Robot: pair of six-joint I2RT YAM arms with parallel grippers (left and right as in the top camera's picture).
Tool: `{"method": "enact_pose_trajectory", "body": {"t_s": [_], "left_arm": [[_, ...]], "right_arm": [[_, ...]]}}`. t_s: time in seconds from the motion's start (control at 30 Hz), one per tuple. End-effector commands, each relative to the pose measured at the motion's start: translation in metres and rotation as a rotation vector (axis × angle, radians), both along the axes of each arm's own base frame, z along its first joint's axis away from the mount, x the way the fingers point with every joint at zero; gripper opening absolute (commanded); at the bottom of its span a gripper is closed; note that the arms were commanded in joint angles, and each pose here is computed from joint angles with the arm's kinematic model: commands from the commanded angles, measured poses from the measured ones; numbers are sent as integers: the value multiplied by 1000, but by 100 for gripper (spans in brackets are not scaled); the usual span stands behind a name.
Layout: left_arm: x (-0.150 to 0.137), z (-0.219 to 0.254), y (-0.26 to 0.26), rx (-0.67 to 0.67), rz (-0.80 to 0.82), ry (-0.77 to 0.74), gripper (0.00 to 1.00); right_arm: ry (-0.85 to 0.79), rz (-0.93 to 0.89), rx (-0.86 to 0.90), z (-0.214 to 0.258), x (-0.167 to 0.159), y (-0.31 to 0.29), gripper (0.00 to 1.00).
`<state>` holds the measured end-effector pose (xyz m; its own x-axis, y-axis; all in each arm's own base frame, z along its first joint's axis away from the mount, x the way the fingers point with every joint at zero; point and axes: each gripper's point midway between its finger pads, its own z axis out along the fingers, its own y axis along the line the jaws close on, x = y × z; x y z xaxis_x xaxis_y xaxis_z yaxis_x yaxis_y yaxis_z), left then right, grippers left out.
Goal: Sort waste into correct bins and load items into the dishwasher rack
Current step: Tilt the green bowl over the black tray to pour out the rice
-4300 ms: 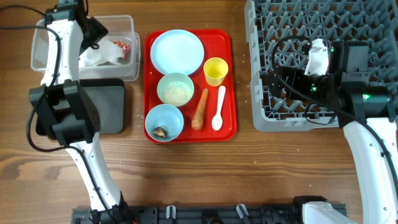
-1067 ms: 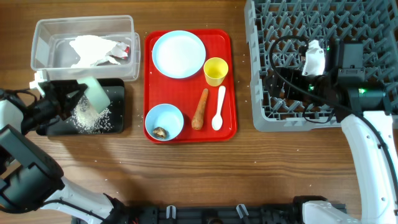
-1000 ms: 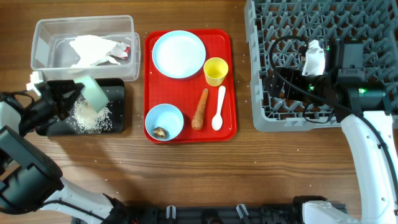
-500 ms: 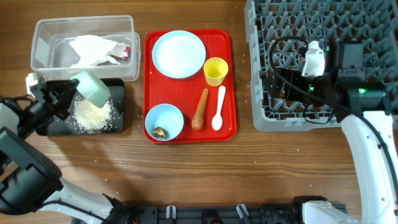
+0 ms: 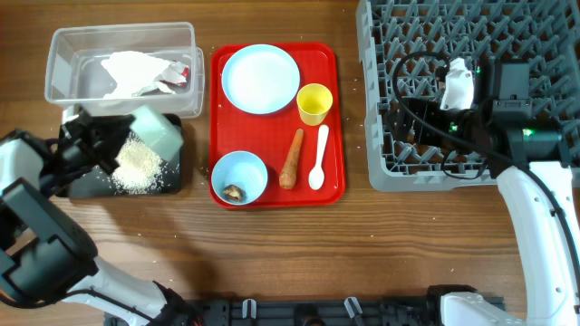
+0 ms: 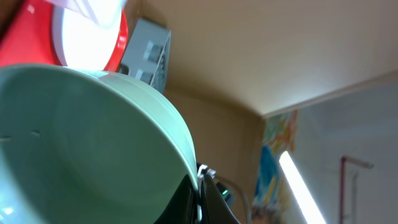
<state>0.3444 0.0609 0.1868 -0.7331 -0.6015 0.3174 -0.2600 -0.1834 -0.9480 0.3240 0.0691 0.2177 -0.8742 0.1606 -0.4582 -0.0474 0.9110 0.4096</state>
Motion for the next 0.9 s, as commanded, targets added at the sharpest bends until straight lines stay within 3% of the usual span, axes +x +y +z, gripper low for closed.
{"method": "enact_pose_trajectory", "body": {"t_s": [0.0,0.07,0.1,0.17,0.2,0.47,0.57,0.6,0.63,0.87], "left_arm": [[4,40,-42,159,-123,-207,4],[-1,33,-46,318,-181,-185,4],[-1,40,-38,310,-149,-203,4],[-4,68,-23,76,-43,-143,4],[-5,68,-16,36,-21,-90,4],[-5,68,1,100,20,-164,4],[-16,73,17,-18,90,-21,4],[-20,81,9,85,77,-130,4],[-21,79,9,124,70,-141,4],[-19,88,-13,149,11,-206,4]], "right_arm": [[-17,2,-2,4,6,-1,100],[-7,2,-2,2,4,-1,100],[-4,2,-3,2,3,-1,100],[-2,3,-3,2,3,-1,100],[1,2,-2,1,2,-1,100],[6,2,-2,1,1,-1,100],[11,-2,-10,0,1,-2,100],[14,-7,-15,-1,0,-3,100],[10,-8,-14,-1,1,-3,100],[10,-8,-14,-1,1,-3,100]]}}
